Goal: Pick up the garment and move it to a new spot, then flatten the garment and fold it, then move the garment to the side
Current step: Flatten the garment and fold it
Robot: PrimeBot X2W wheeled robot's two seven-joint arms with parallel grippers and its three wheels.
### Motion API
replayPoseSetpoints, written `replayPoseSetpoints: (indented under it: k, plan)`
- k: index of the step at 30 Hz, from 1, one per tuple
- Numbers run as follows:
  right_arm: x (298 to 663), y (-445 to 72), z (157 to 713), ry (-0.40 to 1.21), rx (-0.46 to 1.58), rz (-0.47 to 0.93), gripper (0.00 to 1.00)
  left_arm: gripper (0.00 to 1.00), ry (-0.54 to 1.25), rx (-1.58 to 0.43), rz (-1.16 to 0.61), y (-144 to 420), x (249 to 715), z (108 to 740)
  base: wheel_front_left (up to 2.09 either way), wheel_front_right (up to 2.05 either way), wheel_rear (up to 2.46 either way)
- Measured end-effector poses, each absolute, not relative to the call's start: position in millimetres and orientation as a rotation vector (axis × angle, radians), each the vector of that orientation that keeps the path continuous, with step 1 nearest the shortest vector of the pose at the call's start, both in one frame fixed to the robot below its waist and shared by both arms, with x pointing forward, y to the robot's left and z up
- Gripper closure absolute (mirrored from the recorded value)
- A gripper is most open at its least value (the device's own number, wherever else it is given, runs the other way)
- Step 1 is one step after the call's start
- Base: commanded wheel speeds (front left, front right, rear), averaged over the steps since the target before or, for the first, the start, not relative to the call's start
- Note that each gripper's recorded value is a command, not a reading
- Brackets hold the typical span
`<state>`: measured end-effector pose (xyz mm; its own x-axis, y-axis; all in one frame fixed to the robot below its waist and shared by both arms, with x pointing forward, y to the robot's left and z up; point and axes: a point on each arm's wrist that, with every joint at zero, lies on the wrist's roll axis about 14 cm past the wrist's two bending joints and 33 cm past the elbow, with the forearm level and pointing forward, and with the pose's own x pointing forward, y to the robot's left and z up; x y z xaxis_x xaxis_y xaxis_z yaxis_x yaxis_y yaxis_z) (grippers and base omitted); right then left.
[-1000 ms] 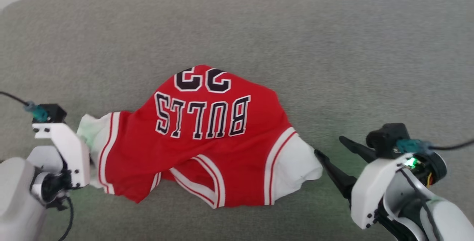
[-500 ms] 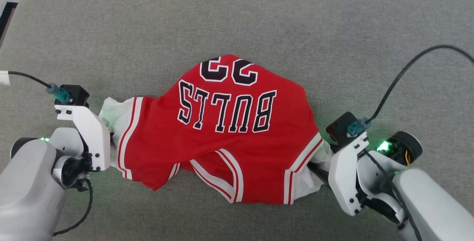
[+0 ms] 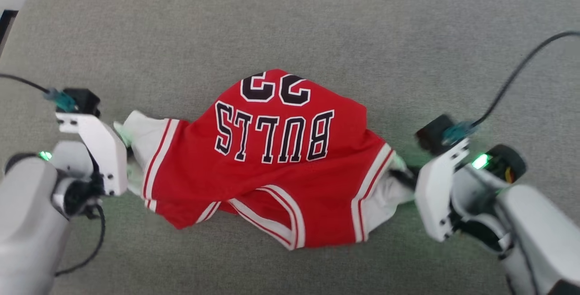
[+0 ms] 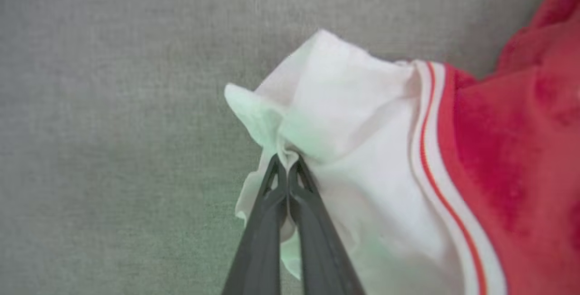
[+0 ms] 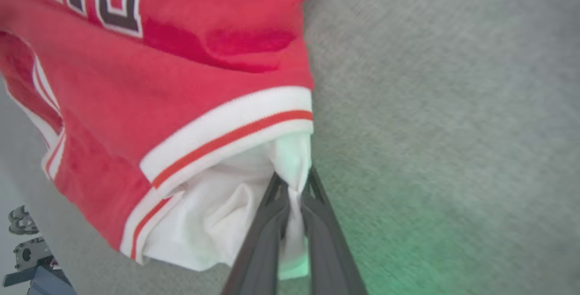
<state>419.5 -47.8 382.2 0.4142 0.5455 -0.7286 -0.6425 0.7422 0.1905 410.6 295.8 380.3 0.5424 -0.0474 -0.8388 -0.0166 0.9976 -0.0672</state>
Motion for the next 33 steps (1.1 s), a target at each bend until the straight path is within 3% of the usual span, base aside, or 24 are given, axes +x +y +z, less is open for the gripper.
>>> replayPoseSetpoints:
  k: [16, 26, 33]
  plan:
    - [470, -81, 540, 0.477, -0.032, 0.657, 1.0, 1.0, 0.618, 0.026, -0.127, 271, 474, 545, 0.0, 0.0, 0.0]
    - [473, -103, 668, 0.16, -0.052, 0.61, 1.0, 1.0, 0.316, 0.094, -0.199, 237, 486, 674, 0.0, 0.0, 0.0]
    - [463, -112, 729, 0.001, -0.062, 0.584, 1.0, 1.0, 0.167, 0.113, -0.232, 219, 486, 735, 0.0, 0.0, 0.0]
